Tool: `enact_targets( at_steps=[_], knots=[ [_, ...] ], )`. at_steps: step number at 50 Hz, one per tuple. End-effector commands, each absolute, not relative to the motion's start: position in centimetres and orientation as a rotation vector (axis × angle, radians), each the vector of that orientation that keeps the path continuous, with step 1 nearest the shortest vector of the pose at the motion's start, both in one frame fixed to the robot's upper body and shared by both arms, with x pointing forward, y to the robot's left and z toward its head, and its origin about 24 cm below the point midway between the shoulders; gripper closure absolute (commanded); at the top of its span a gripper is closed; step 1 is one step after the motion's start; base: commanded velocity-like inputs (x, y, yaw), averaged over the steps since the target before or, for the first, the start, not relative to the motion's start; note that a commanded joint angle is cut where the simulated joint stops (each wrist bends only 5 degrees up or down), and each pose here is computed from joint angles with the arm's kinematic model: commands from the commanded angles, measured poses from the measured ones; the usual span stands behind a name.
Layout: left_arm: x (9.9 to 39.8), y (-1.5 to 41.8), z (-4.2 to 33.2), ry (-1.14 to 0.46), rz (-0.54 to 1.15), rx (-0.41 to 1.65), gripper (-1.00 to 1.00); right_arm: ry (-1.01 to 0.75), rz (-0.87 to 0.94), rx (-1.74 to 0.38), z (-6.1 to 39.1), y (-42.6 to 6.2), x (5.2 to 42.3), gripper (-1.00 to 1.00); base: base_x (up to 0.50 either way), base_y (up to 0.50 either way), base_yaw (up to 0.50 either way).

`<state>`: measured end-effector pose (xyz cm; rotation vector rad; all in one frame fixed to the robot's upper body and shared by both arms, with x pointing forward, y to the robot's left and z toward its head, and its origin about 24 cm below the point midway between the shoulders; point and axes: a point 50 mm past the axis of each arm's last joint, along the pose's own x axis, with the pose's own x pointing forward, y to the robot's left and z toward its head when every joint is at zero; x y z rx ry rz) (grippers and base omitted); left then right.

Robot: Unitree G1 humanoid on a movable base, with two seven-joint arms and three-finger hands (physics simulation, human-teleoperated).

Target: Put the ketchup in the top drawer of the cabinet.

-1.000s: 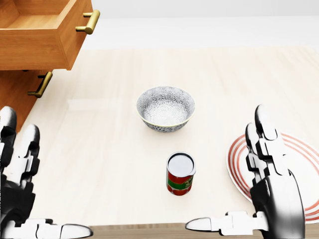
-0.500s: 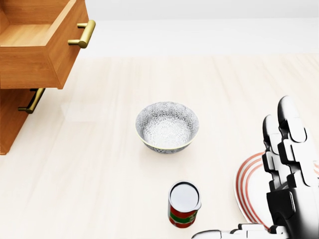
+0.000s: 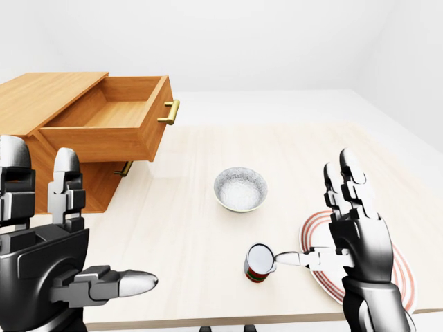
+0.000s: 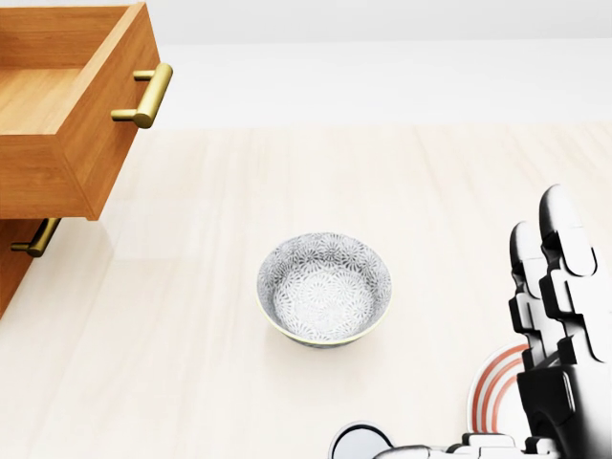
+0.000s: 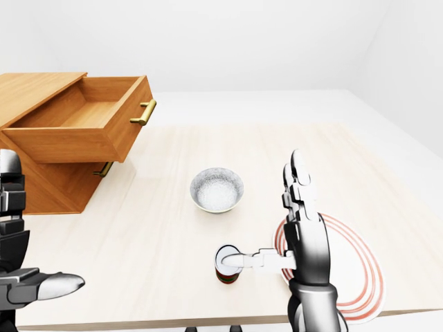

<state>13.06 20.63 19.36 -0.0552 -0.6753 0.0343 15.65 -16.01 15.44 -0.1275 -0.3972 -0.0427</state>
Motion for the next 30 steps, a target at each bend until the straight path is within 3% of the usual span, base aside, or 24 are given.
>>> enact_targets(
  at_steps=[1, 13, 30],
  knots=[
    [12.87, 20.71, 19.57, -0.688, 0.038, -0.053, -1.0, -0.4, -0.055, -0.11, 15.48, -16.31, 15.6, -0.98, 0.0, 0.0, 0.0],
    [12.89, 20.67, 19.44, -0.681, 0.036, -0.053, -1.0, -0.383, -0.075, -0.252, 15.3, -15.82, 15.72, -0.98, 0.0, 0.0, 0.0],
    [12.86, 20.72, 19.53, -0.687, 0.036, -0.053, -1.0, -0.378, -0.072, -0.238, 15.19, -15.9, 15.71, -0.98, 0.0, 0.5, 0.0]
  ],
)
